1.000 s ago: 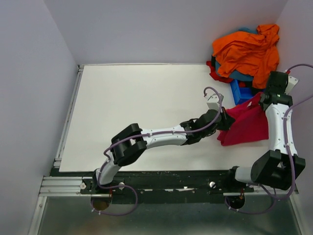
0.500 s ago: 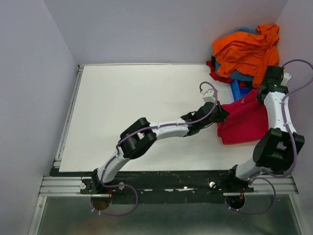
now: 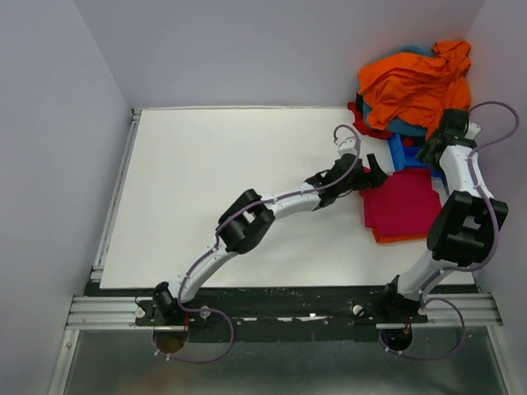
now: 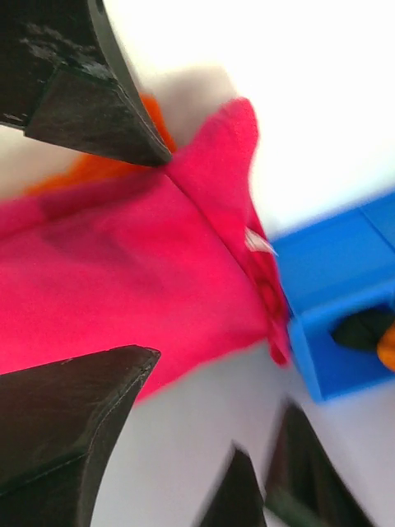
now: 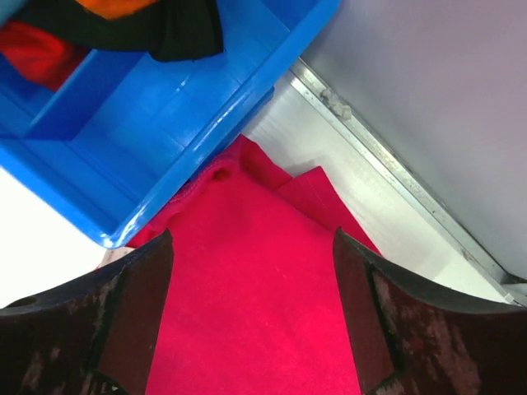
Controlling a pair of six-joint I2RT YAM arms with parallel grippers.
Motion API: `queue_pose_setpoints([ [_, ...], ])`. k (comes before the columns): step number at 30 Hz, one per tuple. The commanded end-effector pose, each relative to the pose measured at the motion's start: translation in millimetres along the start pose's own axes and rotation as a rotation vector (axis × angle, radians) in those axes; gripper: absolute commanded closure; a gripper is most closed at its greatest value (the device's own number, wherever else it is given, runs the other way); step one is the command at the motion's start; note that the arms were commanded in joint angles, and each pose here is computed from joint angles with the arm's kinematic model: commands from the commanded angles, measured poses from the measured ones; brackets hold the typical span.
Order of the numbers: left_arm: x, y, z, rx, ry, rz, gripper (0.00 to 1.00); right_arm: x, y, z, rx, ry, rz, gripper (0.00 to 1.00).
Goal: Fold and stack the t-shirts
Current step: Put the neatly folded tshirt into the corner of the board with both arms
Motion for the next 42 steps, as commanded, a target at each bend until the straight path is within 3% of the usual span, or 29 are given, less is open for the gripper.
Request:
queue_pose_setpoints([
  [1,20,-25,-8,0.016,0.031,-0.058,0.01,-9,-37,-24,-0.146,0.102,-0.041,0.19],
  [6,32,-42,-28,0.032,0.096,-0.182,0.02,-15,-65,-6,-0.162,0.2,-0.156,0.42],
  [9,33,-50,-32,0.039,0.118,-0.198,0.04,-25,-69,13,-0.17,0.259,-0.152,0.65],
  [12,26,-57,-34,0.037,0.137,-0.152,0.16,-39,-69,29,-0.162,0.341,-0.112,0.97],
  [13,25,-57,-33,0.04,0.147,-0.144,0.18,-43,-66,33,-0.142,0.383,-0.118,0.99],
  [17,20,-56,-37,0.064,0.175,-0.152,0.23,-58,-52,50,-0.065,0.458,-0.122,0.99],
  [19,16,-63,-39,0.049,0.183,-0.116,0.3,-65,-46,54,-0.041,0.474,-0.088,0.99],
  [24,-10,-64,-37,0.086,0.205,0.048,0.79,-75,-34,66,0.031,0.543,-0.057,0.99],
  [27,-17,-50,-29,0.13,0.208,0.118,0.92,-83,-29,78,0.077,0.587,-0.015,0.99],
  [34,-9,-23,-9,0.162,0.169,0.134,0.93,-93,-10,105,0.127,0.659,0.058,0.99],
  [42,41,6,21,0.276,0.028,0.05,0.94,-95,15,120,0.22,0.696,0.148,0.99],
])
Point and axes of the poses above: each gripper's point midway between its finger pads, its own y axis out along the fingers, its own x axis along the line the jaws close on, z = x × y, the point moved 9 cm from there along -y, back along the fingers, and after that the axes turned 3 degrees about y, right-handed, at the moved point
